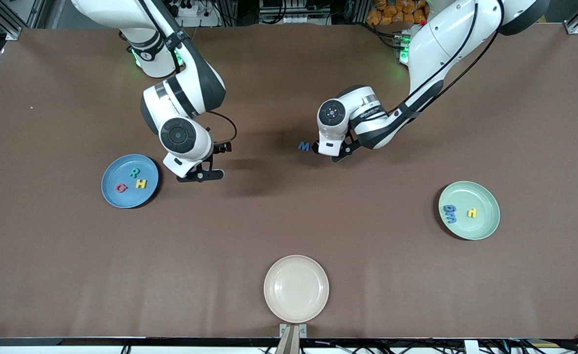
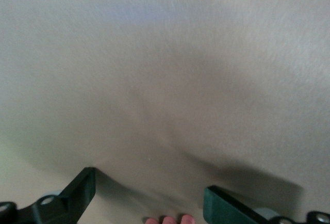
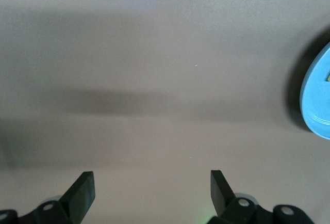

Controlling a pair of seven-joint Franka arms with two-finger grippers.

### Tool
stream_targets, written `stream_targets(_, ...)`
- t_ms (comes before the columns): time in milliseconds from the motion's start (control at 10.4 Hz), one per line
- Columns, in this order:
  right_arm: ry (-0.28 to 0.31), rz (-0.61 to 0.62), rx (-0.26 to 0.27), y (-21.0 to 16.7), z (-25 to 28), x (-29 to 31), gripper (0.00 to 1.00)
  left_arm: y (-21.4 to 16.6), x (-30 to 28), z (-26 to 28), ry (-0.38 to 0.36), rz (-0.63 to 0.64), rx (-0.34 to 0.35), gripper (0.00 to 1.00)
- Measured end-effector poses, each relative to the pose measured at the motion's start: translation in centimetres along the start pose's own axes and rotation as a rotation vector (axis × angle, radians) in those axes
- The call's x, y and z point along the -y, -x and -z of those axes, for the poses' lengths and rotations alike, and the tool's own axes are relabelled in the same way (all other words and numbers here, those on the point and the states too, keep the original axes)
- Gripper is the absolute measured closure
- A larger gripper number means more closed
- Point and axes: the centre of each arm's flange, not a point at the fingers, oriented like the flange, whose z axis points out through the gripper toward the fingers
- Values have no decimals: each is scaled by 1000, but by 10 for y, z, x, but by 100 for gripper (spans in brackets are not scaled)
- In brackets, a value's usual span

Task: Sort uppercase to blue plate, lowercase to green plate
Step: 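Move both grippers back to the pink w and blue M, then grasp the pink w with the left gripper while the right gripper descends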

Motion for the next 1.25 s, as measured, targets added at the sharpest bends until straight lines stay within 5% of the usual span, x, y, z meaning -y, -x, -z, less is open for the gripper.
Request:
stream_targets(480,-2,1,-5,0,1,1,1,34,-4,48,36,-37,-51,0)
stream_targets(1247,-32,-79,-78,5,-3,38,1,39,8,29,129,79,-12,0)
